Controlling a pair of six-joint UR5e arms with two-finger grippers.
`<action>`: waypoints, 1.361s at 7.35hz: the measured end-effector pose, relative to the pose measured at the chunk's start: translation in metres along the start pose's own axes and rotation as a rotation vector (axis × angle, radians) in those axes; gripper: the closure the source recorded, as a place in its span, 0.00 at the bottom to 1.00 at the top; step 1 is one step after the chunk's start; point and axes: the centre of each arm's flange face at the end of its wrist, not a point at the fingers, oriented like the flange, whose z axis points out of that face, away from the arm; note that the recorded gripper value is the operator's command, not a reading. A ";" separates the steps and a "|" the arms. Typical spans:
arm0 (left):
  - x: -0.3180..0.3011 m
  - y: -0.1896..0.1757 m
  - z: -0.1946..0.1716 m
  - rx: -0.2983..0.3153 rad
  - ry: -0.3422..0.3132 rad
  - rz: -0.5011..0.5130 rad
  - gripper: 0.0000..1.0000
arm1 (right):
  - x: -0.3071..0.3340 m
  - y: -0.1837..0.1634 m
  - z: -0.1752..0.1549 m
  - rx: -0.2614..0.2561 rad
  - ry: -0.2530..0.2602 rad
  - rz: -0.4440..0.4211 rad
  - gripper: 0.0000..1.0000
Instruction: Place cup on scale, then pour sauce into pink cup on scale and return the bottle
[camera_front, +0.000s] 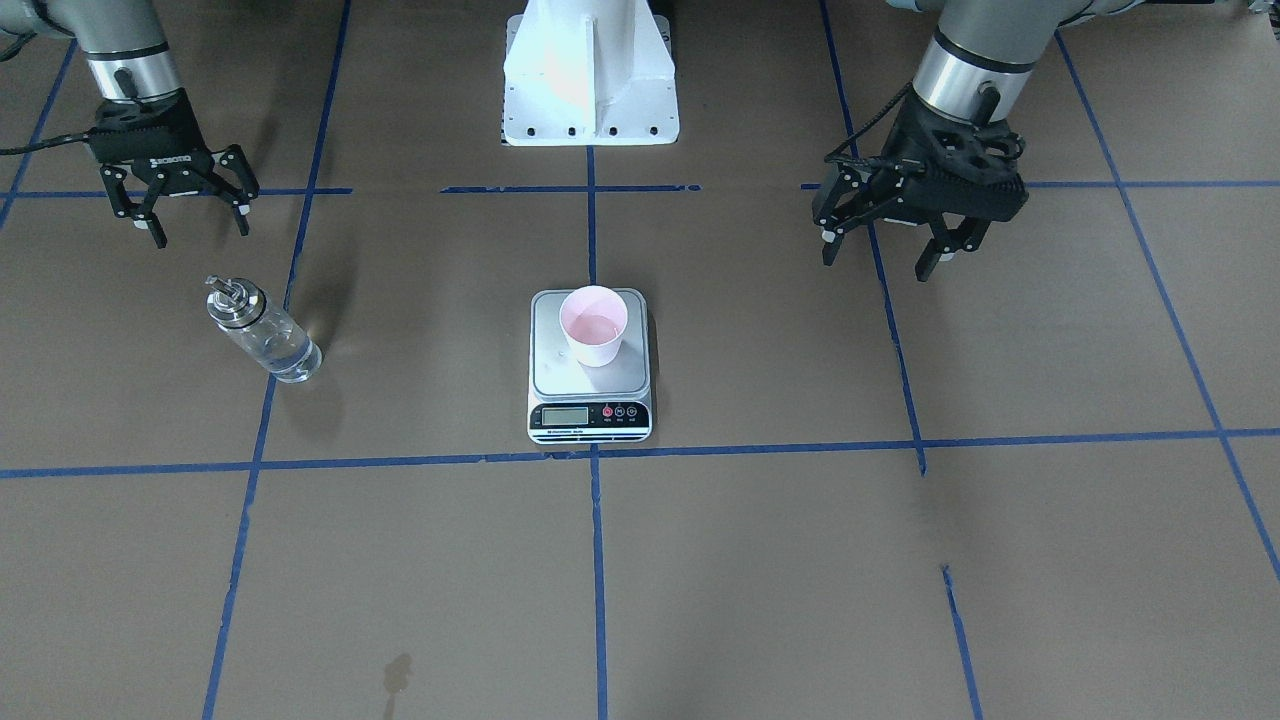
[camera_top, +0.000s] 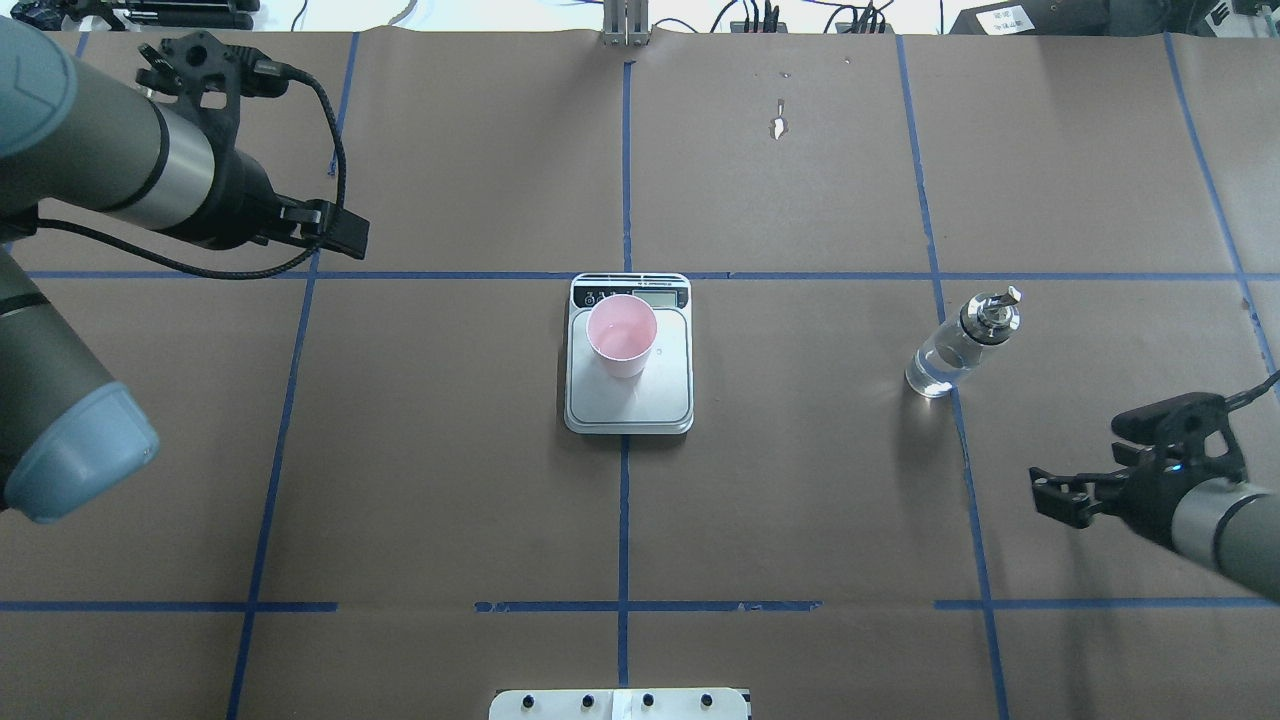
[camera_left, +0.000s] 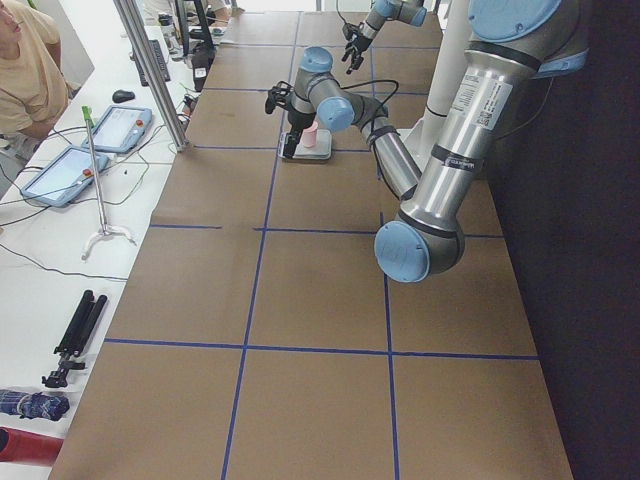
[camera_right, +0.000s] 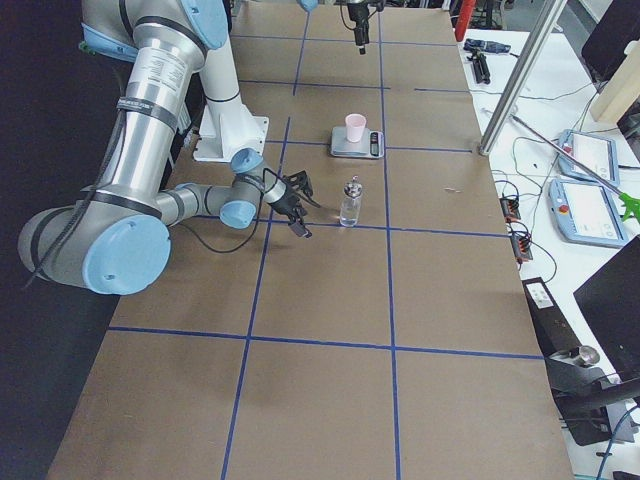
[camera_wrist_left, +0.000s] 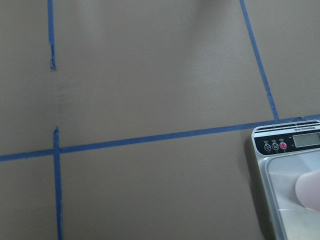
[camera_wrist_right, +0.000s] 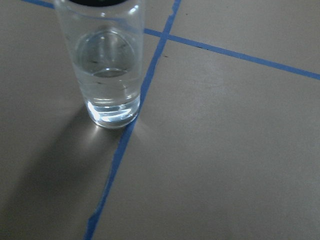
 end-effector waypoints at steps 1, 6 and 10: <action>-0.018 -0.013 -0.001 0.008 -0.023 0.027 0.00 | 0.046 -0.013 -0.001 -0.063 -0.034 -0.020 0.00; -0.224 -0.077 -0.016 -0.076 -0.099 0.216 0.00 | 0.278 -0.123 0.027 -0.220 -0.077 -0.006 0.00; -0.426 -0.047 -0.035 -0.171 -0.100 0.184 0.00 | 0.342 -0.229 -0.016 -0.371 -0.028 0.041 0.00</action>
